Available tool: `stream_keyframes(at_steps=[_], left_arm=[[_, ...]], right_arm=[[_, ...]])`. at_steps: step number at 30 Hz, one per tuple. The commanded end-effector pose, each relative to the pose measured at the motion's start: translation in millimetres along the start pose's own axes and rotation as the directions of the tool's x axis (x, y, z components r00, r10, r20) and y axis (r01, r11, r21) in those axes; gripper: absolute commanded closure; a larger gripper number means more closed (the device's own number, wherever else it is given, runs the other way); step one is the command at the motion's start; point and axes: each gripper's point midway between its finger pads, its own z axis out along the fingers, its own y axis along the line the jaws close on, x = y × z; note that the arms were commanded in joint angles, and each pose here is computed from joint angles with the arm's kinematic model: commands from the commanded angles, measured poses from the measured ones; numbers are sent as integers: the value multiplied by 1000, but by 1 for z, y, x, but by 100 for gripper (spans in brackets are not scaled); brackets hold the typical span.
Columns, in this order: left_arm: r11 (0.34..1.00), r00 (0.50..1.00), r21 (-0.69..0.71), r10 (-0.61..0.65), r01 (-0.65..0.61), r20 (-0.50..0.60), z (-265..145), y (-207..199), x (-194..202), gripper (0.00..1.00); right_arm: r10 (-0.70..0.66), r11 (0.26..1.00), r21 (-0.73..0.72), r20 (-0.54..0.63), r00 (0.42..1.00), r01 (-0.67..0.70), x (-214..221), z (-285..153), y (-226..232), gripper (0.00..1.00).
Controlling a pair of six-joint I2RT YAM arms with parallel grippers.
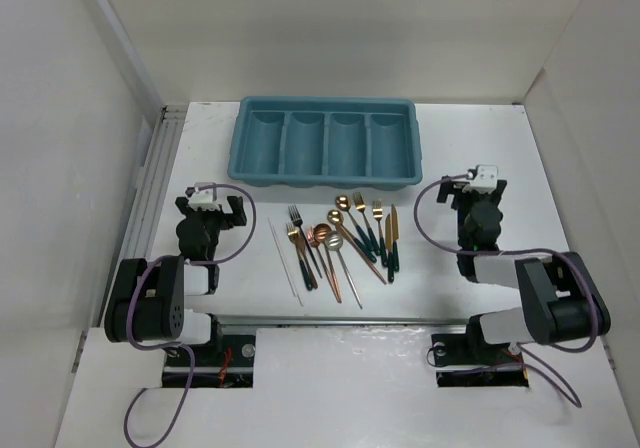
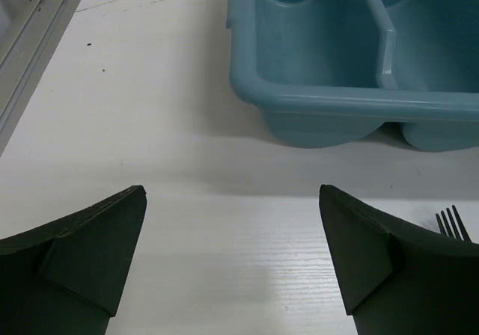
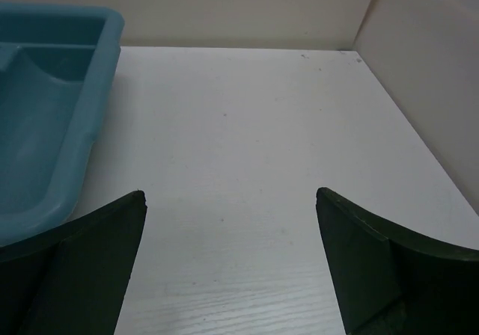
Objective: Sort the eating utensils into containers
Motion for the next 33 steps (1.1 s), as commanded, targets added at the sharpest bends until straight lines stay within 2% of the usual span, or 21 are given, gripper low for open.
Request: stream_keyframes(at_steps=[1,2,6,9,10,11,13,14,15,16,17,18,19,20,21,22,23,25,27,29,33], left_arm=[[999,976,26,21,-27,216,3,-5,-56,0],[999,976,26,21,-27,216,3,-5,-56,0],[980,960,144,97,-138,264,-5,-29,-64,0],[981,950,144,85,-134,301,-11,-31,-92,0],[961,965,174,184,-217,185,-12,-32,-83,0],[896,900,198,341,-399,272,-3,-45,-140,0],[763,779,199,547,-614,306,-3,-53,-173,0],[749,761,166,593,-641,265,-1,-46,-182,0],[794,769,-5,591,-609,245,0,-22,-232,0],[878,866,-30,476,-477,154,9,-10,-226,0],[879,876,-114,474,-463,92,10,8,-236,0],[937,942,-195,314,-289,115,7,15,-277,0],[943,966,-240,253,-233,58,7,23,-278,0],[953,975,-209,221,-217,-5,8,22,-271,0],[963,972,-161,197,-216,-127,3,18,-246,0],[980,978,-112,149,-166,-142,-1,4,-241,0],[987,978,-99,106,-125,-182,-6,0,-226,0],[994,952,-101,2,-35,-306,-20,-7,-180,3],[987,919,-140,-124,76,-374,-29,-13,-151,16],[986,880,-125,-155,110,-449,-36,-21,-119,23],[982,875,-120,-184,145,-447,-39,-28,-114,26]], right_arm=[[8,1000,16,39,999,-9,-50,17,4,0],[-23,1000,0,-16,1000,23,-63,28,9,0],[-126,992,-2,145,981,128,-166,26,17,0],[-327,945,95,228,917,313,-260,7,13,0],[-387,921,133,218,896,366,-280,2,10,0],[-532,844,185,170,829,504,-293,-1,4,0],[-554,805,297,65,830,514,-326,-15,-13,0],[-471,834,340,28,882,434,-325,-14,-15,0],[-336,841,438,-36,941,317,-324,-26,-32,0],[-230,899,373,-44,972,230,-331,-32,-20,0],[-251,931,252,-77,965,263,-326,-33,-5,4],[-265,958,82,-98,959,274,-318,-37,19,12],[-233,969,-104,-112,966,222,-306,-42,49,18],[-251,961,-181,-241,938,211,-267,-55,56,22],[-112,982,-183,-337,935,52,-242,-67,68,35],[-106,959,-282,-432,896,-23,-212,-81,90,40],[-146,950,-309,-564,813,-44,-157,-103,96,46],[-29,943,-253,-710,704,-217,-112,-133,112,65],[-36,925,-250,-808,587,-286,-60,-168,127,71],[12,909,-224,-828,561,-350,-47,-183,131,71],[6,893,-243,-835,550,-378,-21,-190,138,73]])
